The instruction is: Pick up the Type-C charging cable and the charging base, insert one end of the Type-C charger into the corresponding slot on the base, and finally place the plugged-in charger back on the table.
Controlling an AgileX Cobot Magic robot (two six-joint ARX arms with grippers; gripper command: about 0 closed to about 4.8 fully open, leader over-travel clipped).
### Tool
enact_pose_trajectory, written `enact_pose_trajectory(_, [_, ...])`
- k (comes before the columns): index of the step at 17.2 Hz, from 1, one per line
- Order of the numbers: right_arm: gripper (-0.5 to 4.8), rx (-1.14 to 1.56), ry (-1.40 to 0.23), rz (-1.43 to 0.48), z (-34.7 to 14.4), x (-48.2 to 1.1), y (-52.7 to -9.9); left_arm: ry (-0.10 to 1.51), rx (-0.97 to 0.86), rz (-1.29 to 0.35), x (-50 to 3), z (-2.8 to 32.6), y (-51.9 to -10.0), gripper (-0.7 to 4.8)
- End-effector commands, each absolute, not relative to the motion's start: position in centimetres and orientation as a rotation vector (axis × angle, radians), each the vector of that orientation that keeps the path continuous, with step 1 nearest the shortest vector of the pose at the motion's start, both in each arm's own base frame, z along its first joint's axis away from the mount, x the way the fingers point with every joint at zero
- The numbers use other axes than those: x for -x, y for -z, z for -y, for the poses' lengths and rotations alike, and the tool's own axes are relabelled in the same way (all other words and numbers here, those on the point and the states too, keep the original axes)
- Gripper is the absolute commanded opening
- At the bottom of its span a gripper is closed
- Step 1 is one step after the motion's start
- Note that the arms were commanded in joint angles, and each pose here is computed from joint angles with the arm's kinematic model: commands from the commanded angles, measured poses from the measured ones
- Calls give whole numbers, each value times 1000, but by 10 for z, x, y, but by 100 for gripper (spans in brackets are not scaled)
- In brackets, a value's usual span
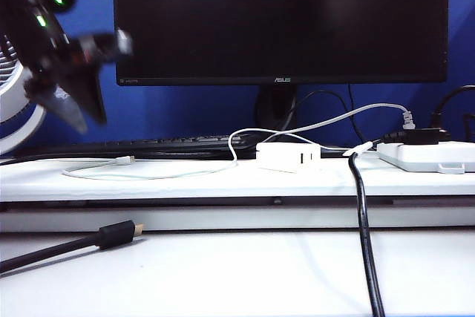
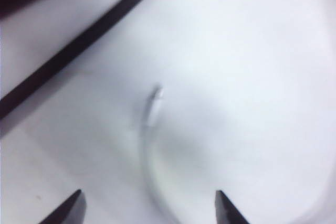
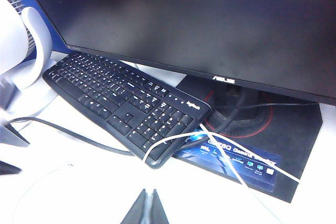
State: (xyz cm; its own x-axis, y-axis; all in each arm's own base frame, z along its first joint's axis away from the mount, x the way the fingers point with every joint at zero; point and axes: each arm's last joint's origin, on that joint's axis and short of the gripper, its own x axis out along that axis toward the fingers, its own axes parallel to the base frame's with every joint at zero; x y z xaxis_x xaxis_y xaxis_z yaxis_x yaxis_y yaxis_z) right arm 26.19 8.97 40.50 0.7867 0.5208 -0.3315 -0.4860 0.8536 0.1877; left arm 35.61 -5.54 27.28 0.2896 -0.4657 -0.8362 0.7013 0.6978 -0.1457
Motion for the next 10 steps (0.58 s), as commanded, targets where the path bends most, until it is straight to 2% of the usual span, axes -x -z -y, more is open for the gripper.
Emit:
enact_pose_trajectory(1, [-6, -96, -552, -366, -90, -261, -408, 827, -181, -1022, -364, 52, -281, 324])
enact_pose_trajectory(6, [-6, -96, -552, -366, -90, -261, -408, 846, -265, -1073, -385, 69, -264, 323])
enact_pose_trajectory(10, [-6, -95, -551, -368, -90, -262, -407, 854, -458, -1103, -387, 89, -250, 323])
